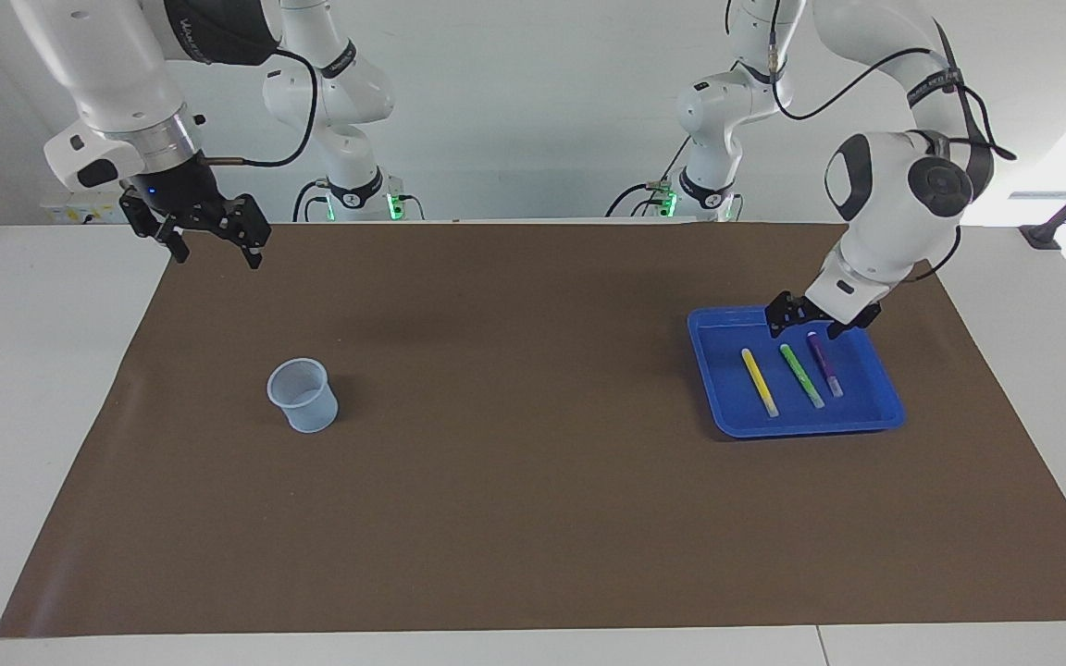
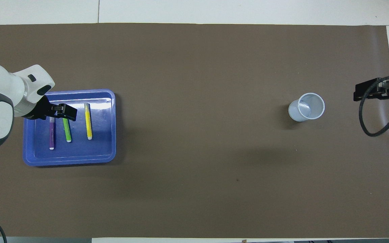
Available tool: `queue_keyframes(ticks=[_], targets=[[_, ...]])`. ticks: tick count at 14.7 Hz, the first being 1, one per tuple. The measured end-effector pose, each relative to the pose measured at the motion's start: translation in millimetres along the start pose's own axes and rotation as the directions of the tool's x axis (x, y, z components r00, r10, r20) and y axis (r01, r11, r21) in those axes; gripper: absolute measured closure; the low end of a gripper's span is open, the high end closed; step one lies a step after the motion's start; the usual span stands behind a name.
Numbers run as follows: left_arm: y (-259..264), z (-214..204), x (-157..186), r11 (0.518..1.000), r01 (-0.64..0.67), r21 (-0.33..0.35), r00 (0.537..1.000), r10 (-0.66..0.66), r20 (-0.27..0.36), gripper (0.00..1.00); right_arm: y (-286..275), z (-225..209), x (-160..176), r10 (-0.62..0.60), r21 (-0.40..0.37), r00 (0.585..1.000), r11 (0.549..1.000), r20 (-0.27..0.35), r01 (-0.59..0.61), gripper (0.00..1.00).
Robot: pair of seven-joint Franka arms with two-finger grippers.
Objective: Right arm passes pens to left for tray arrangement
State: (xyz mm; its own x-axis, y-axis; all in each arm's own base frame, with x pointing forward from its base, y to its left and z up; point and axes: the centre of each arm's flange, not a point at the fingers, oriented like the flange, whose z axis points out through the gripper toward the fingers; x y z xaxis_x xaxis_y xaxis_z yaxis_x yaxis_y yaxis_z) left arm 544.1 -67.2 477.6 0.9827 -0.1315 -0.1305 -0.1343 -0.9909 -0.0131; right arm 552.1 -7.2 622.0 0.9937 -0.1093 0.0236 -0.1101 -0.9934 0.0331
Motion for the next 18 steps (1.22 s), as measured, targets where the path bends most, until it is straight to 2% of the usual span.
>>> queue_keyframes(ticks=[2,4,6,8,10,13,18], targets=[[7.5,-59.3,-26.9,1.000,0.017,0.019,1.000,-0.017,0.016,0.00,-2.1,-0.1,-0.2,-0.004,0.001,1.000,1.000,0.000,0.004,0.00],[0.4,-119.4,-49.0,0.999,0.035,0.017,0.999,-0.035,0.000,0.00,-4.2,-0.2,-0.4,-0.007,0.003,1.000,1.000,0.000,0.007,0.00],[-7.0,-155.0,-59.5,0.999,0.049,0.009,0.998,-0.049,-0.028,0.00,-4.3,-0.2,-0.4,-0.007,0.004,1.000,1.000,0.000,0.007,0.00],[-10.3,-160.1,-59.0,0.998,0.055,-0.018,0.998,-0.055,-0.035,0.00,-4.1,-0.2,-0.4,-0.007,0.004,1.000,1.000,0.000,0.007,0.00],[-14.2,-147.1,-51.5,0.996,0.069,-0.058,0.998,-0.069,0.004,0.00,-4.1,-0.2,-0.4,-0.007,0.004,1.000,1.000,0.000,0.007,0.00],[-13.0,-129.3,-39.1,0.994,0.080,-0.076,0.996,-0.076,0.049,0.00,-4.2,0.1,-0.5,-0.007,0.004,1.000,1.000,0.001,0.007,0.00],[-11.7,-135.7,-38.9,0.994,0.077,-0.077,0.997,-0.074,0.035,0.00,-5.1,0.1,-0.5,-0.008,0.004,1.000,1.000,0.001,0.008,0.00]])
